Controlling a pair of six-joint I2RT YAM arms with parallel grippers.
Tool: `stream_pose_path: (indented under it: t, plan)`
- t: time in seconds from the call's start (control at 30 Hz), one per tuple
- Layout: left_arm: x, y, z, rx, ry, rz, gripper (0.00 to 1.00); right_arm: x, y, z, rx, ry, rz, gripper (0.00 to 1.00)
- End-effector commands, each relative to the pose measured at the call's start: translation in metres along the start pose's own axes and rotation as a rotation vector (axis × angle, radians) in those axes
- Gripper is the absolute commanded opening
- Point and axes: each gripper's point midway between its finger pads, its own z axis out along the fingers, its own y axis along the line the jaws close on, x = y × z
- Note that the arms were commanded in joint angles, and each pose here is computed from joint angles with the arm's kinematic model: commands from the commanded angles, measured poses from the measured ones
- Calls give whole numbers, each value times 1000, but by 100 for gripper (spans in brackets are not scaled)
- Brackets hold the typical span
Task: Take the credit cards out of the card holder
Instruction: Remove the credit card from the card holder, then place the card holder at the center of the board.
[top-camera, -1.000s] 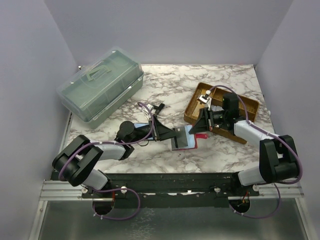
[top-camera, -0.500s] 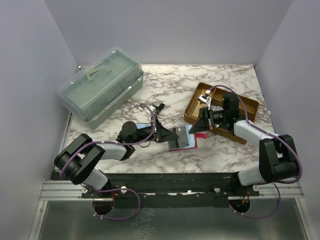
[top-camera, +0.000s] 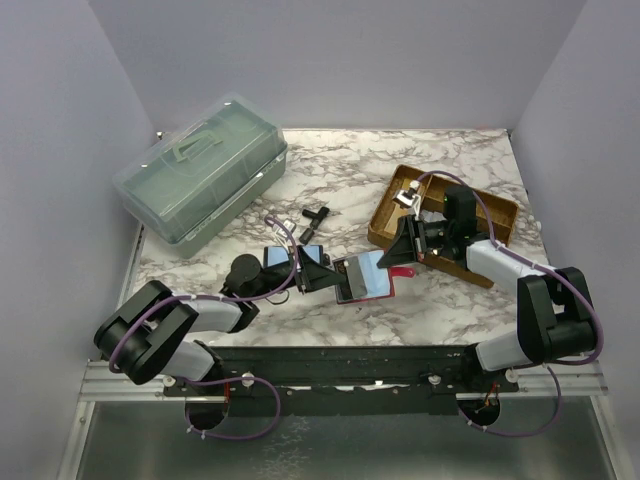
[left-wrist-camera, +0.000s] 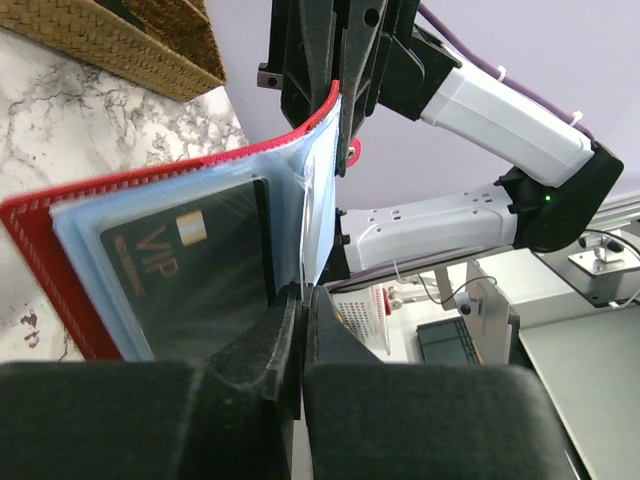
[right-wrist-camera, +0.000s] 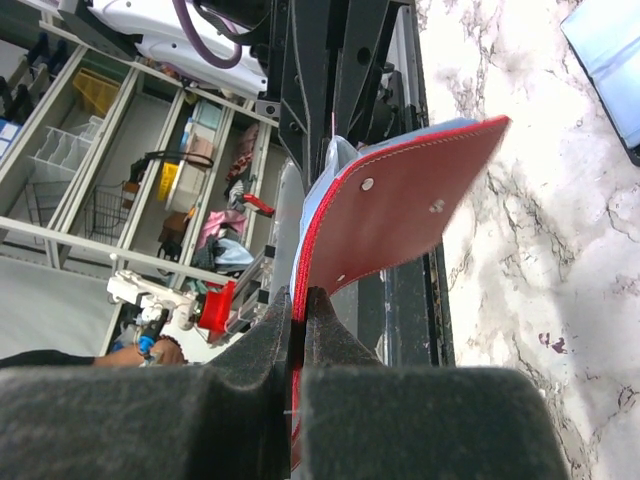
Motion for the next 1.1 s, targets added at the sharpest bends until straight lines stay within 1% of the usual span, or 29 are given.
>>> stream_pose_path:
  t: [0.0, 0.07, 0.1, 0.13, 0.23, 0.3, 0.43, 0.47, 0.6, 0.67, 0.73, 0.87, 0.93, 1.0, 1.07]
  plan:
    - [3, -1, -9, 6, -5, 7, 9, 11, 15, -5, -88, 56, -15, 0]
    - [4, -1, -9, 8, -2, 4, 9, 12, 15, -5, -88, 56, -11, 0]
    - [4, -2, -9, 11, 1, 3, 6, 12, 15, -5, -88, 56, -12, 0]
    - [4, -3, -8, 17, 3, 6, 1, 11, 15, -5, -88, 56, -13, 0]
    - [2, -4, -11, 20, 1, 0, 0, 11, 15, -5, -82, 52, -19, 0]
    - [0, 1, -21, 1, -21, -19, 0, 10, 13, -6, -70, 39, -24, 0]
    - [-5, 11, -46, -67, -79, -48, 0, 1, -3, -14, 5, -32, -28, 0]
    - [-5, 13, -51, -96, -87, -50, 0, -2, -11, -14, 52, -52, -21, 0]
    - [-11, 16, -65, -225, -132, -9, 0, -2, -39, -16, 181, -74, -8, 0]
    - [-17, 11, -74, -261, -174, 26, 0, 1, -48, -10, 194, -52, 8, 0]
    - [-22, 5, -82, -278, -223, 46, 0, 6, -52, 4, 180, 1, 11, 0]
    - [-27, -9, -90, -266, -284, 65, 0, 12, -39, 37, 80, 126, -21, 0]
    - [-29, -17, -92, -252, -295, 76, 0, 8, -37, 42, 61, 144, -25, 0]
    - [-31, -24, -91, -244, -298, 87, 0, 5, -50, 42, 110, 140, -13, 0]
    - [-34, -27, -89, -243, -296, 93, 0, 6, -85, 35, 265, 133, 23, 1]
